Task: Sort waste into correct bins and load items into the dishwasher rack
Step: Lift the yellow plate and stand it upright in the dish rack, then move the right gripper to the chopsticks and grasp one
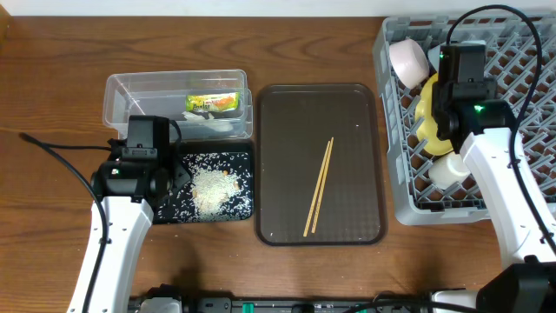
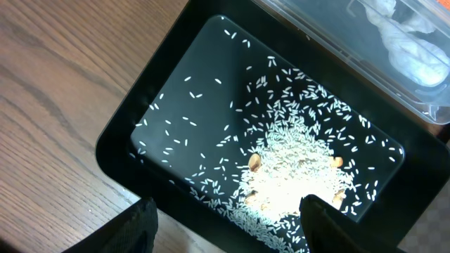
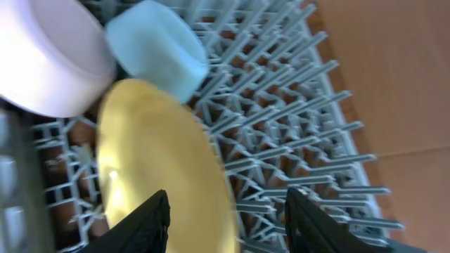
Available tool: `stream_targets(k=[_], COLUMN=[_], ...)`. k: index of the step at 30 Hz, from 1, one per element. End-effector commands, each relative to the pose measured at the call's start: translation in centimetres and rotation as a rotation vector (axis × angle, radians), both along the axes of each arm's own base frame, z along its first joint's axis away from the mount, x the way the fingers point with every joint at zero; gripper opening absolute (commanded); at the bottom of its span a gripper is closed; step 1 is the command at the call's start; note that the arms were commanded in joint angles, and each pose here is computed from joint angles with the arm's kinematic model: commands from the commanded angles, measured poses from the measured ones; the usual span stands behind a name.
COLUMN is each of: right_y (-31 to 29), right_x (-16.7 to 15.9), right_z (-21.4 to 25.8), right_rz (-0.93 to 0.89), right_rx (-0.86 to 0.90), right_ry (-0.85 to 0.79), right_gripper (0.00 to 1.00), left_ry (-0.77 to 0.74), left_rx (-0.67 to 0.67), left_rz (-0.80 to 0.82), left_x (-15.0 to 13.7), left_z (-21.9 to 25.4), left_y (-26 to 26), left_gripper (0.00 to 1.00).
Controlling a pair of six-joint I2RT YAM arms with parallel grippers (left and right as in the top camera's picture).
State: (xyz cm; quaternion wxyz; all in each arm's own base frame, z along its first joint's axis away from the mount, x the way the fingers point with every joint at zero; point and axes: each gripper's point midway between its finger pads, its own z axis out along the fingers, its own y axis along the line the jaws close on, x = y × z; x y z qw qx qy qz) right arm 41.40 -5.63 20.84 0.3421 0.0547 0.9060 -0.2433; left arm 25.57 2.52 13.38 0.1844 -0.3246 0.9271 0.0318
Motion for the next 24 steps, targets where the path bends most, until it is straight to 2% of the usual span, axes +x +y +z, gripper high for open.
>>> stream_targets(k=[1,5,9,17,20,24], right_y=[3.5,9.7,15.8,21.4,22.5,24.1], right_x=[0.3,-0.3,-2.6,-10.3,-12.6,-13.9], right_z=[0.1,0.8,-0.5,-9.8,-13.3,-16.0], right_rz=[0.092,0.264,0.374,0.324,0.285,0.312], right_rx=[0.166,0.430,0.656,0.711,0.717,0.721], right_ry=[-0.039,-0.050,0.058,0.412,0.485,0.498], right_gripper=[0.50,0.50,0.49,0.44,0.43,0.43], left_ry=[-0.010,-0.010,-0.009,-0.007,-0.007,-0.007], left_rx=[-0.005,-0.005,-0.004,-0.004,-0.004,-0.004], left_rz=[0.011,0.011,0.011,0.011,0.011,0.011], left_x=[0.0,0.0,0.0,0.0,0.0,0.0], left_z=[0.3,0.3,0.2,0.1,0.1,0.1], left_y=[0.1,0.1,0.1,0.1,0.1,0.1], left_gripper=[0.68,0.68,0.68,0.68,0.68,0.68])
